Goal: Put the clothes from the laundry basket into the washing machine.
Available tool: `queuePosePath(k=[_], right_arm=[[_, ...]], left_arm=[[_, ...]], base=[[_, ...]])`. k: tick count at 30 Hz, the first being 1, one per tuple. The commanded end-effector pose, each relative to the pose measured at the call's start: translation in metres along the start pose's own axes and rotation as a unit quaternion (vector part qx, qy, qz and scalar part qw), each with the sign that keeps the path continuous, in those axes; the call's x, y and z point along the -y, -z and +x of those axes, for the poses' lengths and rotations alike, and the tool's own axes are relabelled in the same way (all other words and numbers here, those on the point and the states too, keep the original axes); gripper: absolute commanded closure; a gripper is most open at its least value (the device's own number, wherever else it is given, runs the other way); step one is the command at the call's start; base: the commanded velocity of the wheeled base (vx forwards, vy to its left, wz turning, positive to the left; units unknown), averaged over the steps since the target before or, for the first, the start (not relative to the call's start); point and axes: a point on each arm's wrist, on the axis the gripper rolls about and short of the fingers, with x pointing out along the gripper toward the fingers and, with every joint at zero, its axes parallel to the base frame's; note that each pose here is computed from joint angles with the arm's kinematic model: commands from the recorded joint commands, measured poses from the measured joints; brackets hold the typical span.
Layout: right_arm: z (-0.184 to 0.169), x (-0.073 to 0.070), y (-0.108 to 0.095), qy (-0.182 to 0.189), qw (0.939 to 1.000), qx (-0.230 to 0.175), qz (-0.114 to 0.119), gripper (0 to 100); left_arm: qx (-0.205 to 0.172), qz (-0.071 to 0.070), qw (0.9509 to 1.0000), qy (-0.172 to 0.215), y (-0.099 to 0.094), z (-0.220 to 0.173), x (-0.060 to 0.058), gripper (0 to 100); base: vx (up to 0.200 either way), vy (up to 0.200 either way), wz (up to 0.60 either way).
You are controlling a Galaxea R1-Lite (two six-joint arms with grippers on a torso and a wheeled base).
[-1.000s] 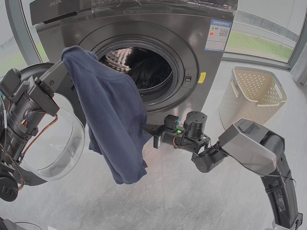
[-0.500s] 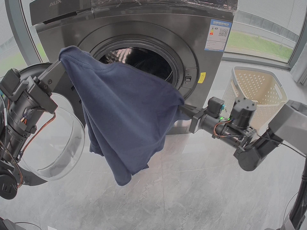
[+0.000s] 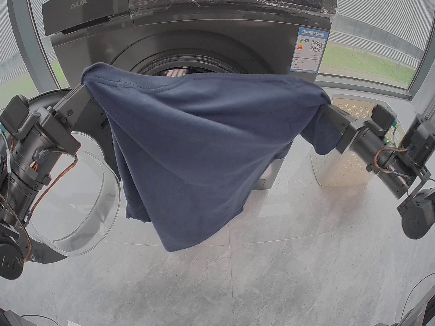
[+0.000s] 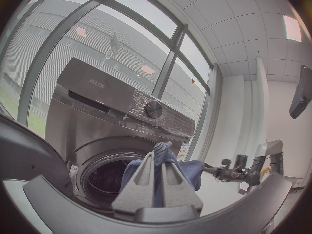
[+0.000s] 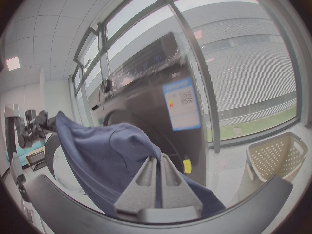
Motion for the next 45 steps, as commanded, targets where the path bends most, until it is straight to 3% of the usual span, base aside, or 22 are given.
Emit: queuePosePath(k=[1, 6, 13, 19, 38, 45], right_arm=[[-0.026, -0.003, -0.046, 0.018, 0.9979, 0.063, -0.002, 100], [-0.027, -0.004, -0.06, 0.018, 0.9961, 0.086, -0.007, 100], [-0.026, -0.004, -0.061, 0.02, 0.9958, 0.089, -0.008, 100], [-0.03, -0.005, -0.062, 0.02, 0.9959, 0.087, -0.01, 100], [-0.034, -0.007, -0.054, 0.019, 0.9975, 0.068, -0.007, 100], [-0.034, -0.008, -0.053, 0.017, 0.9976, 0.067, -0.006, 100]], left_arm=[[-0.002, -0.003, 0.9999, -0.015, -0.002, 0.004, 0.0, 100], [-0.011, -0.005, 0.999, -0.042, -0.007, 0.008, -0.001, 100], [-0.021, -0.003, 0.9986, -0.048, -0.013, 0.006, 0.001, 100], [0.011, 0.0, 0.9977, -0.068, -0.026, 0.015, 0.003, 100], [0.037, 0.002, 0.9974, -0.061, -0.041, 0.017, 0.008, 100], [0.028, 0.0, 0.9977, -0.061, -0.04, 0.016, 0.008, 100]], base=[[0.0, 0.0, 0.0], [0.0, 0.0, 0.0], [0.0, 0.0, 0.0], [0.0, 0.0, 0.0], [0.0, 0.0, 0.0], [0.0, 0.0, 0.0]])
